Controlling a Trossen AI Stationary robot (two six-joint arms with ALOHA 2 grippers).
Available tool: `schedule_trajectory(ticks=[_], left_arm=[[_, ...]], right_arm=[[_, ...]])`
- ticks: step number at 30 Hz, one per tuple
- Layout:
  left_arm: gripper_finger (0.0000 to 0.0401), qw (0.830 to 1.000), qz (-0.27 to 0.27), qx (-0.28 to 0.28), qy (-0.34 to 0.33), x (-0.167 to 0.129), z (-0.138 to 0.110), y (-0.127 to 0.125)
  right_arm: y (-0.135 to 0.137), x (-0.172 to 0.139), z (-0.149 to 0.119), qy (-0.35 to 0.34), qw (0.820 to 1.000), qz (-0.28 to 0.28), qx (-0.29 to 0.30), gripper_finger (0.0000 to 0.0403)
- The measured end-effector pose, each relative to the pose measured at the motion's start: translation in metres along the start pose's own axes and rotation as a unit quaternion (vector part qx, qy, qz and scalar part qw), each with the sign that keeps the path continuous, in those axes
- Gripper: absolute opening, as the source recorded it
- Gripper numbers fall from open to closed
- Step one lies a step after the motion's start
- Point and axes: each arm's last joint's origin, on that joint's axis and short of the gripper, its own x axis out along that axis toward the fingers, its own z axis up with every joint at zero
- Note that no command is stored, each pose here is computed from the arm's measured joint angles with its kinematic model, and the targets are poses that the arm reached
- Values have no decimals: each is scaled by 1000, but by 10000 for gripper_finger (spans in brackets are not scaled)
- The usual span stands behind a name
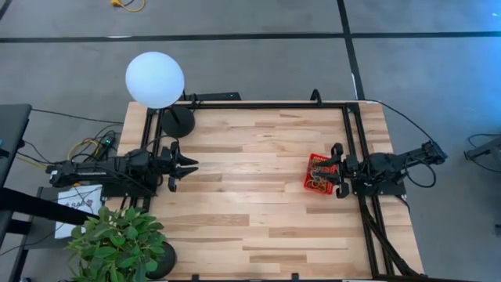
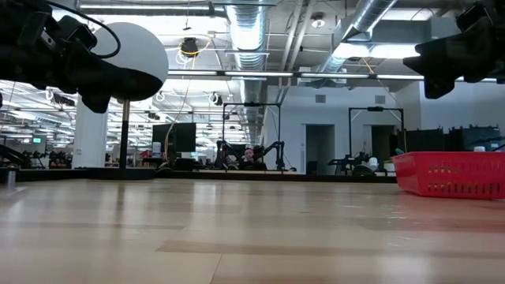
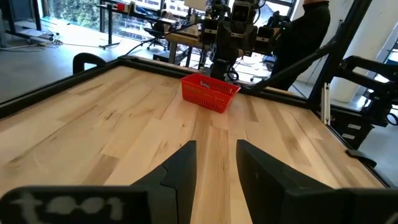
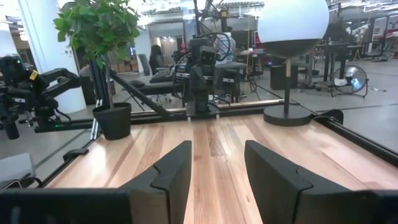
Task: Pick and place rubber bands into bin
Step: Return to home position
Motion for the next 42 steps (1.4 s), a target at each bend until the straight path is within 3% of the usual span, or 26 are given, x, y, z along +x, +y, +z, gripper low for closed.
schedule_trajectory(ticks=[42], left_arm=[[103, 1000, 1, 0, 1, 0, -1, 0]], right_arm=[[0, 0, 0, 0, 1000, 0, 0, 137]])
